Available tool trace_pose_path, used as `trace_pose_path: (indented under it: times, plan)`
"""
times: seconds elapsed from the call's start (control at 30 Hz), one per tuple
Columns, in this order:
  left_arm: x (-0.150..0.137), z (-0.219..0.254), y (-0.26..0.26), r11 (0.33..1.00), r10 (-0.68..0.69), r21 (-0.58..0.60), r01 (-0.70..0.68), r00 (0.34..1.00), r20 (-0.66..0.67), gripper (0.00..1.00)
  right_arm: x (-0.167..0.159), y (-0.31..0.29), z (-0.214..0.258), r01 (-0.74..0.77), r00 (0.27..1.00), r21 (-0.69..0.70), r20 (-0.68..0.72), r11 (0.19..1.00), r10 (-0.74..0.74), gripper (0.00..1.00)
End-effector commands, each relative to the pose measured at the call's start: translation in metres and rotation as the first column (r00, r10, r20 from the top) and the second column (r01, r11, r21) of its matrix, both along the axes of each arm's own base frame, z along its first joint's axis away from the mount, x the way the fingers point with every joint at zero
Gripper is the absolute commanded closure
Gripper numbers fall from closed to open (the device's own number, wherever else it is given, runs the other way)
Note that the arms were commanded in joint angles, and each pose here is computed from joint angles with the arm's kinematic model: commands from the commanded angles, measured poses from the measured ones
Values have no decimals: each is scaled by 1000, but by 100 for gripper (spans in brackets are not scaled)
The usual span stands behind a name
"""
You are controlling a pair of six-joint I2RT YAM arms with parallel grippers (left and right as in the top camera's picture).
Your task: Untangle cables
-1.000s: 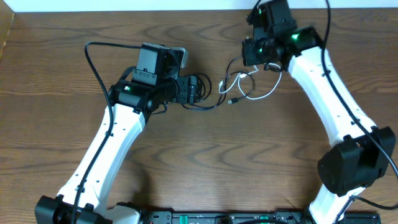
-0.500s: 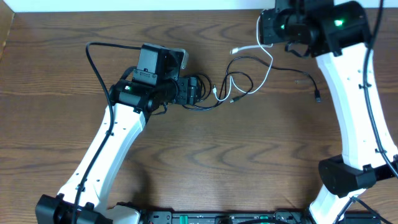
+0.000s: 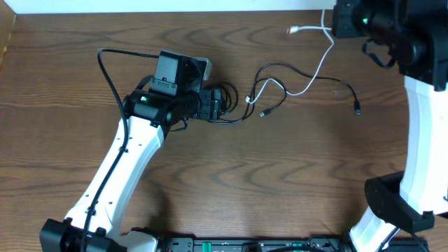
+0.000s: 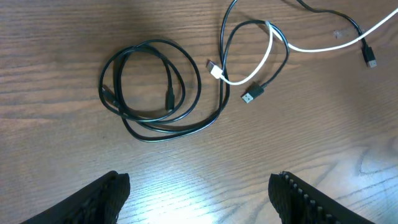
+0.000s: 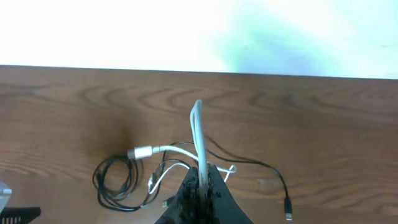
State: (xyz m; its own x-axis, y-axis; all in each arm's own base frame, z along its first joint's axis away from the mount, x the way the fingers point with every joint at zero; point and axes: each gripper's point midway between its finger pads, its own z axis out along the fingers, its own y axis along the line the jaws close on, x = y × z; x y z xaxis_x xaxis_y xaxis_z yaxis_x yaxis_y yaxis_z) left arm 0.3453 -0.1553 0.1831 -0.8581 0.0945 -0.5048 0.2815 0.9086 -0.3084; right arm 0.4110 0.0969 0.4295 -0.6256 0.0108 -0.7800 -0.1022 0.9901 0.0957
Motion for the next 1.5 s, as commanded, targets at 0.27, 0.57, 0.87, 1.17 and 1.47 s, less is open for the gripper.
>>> trace_pose_path:
  times: [0.27, 0.57, 0.87, 1.17, 1.47]
  plan:
    - [-5, -2, -9, 998, -41, -42, 41, 999, -22, 23, 16, 2, -71, -10, 985, -66, -175, 998, -2, 99]
    - [-5, -2, -9, 998, -42, -42, 41, 999, -22, 23, 32, 27, -177, -50, 939, -67, -342, 997, 25, 99]
    - [-5, -2, -9, 998, -42, -41, 41, 999, -22, 23, 36, 75, -246, -154, 914, 19, -377, 988, 150, 99]
    - [-6, -3, -9, 998, -42, -40, 41, 999, -27, 23, 35, 138, -304, -275, 865, 51, -424, 960, 270, 99]
    - [-6, -3, -9, 998, -51, -34, 50, 998, -24, 23, 27, 159, -345, -313, 825, 35, -485, 949, 290, 90]
